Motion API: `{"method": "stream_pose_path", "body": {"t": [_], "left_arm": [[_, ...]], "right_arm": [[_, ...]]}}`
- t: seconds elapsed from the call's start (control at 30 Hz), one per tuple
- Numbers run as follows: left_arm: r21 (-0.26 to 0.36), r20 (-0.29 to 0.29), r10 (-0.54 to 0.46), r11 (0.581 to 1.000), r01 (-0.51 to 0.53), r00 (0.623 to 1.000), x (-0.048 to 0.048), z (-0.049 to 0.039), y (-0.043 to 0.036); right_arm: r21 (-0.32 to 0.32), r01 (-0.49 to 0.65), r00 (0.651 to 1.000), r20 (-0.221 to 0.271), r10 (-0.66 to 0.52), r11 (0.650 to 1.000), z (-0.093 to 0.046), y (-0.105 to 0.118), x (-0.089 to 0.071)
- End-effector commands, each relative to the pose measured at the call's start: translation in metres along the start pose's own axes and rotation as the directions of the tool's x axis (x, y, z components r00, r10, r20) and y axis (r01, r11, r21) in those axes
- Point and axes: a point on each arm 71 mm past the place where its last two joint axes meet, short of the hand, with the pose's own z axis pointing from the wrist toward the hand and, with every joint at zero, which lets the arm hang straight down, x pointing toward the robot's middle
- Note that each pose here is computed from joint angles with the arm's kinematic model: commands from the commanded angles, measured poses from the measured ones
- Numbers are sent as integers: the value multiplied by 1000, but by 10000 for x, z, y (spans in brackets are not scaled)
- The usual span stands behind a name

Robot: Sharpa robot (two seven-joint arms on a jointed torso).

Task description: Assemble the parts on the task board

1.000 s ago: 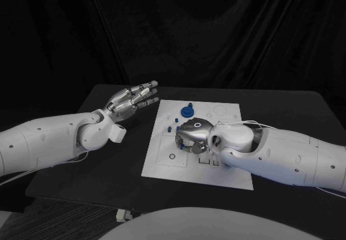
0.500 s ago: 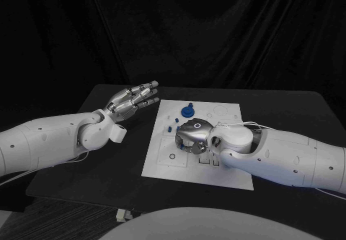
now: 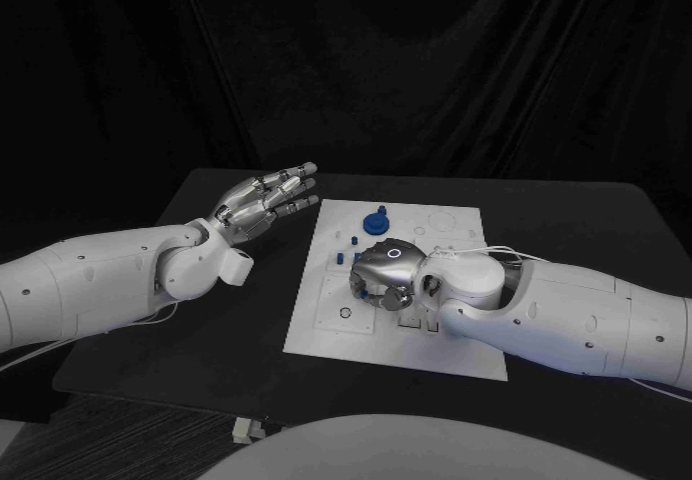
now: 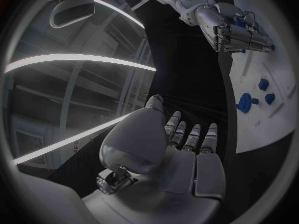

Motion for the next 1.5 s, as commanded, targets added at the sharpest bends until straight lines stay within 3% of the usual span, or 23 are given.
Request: {"method": "stream_pose_path", "body": {"t": [0.03, 0.43, 0.63, 0.9, 1.03, 1.33, 1.5], "left_arm": [[67, -14, -13, 998, 14, 1000, 16, 3, -40], [61, -15, -14, 998, 15, 1000, 15, 3, -33], [58, -16, -14, 998, 15, 1000, 14, 7, -28], [56, -17, -16, 998, 16, 1000, 13, 10, -21], [55, -16, -16, 998, 17, 1000, 11, 7, -20], [54, -15, -15, 998, 16, 1000, 7, 3, -19], [53, -15, -15, 998, 16, 1000, 9, 5, -16]], "right_arm": [[21, 5, 1000, -9, -5, 1000, -1, -5, 21], [66, 10, 998, -58, -6, 998, -18, -48, 61], [73, 7, 999, -37, -4, 997, -39, -65, 50], [70, -2, 1000, 26, 0, 998, -103, -84, 8], [73, -4, 996, 84, -3, 997, -169, -115, -67], [96, 8, 970, 242, -31, 995, -375, -330, -510], [168, 4, 947, 316, -58, 986, -579, -592, -826]]}}
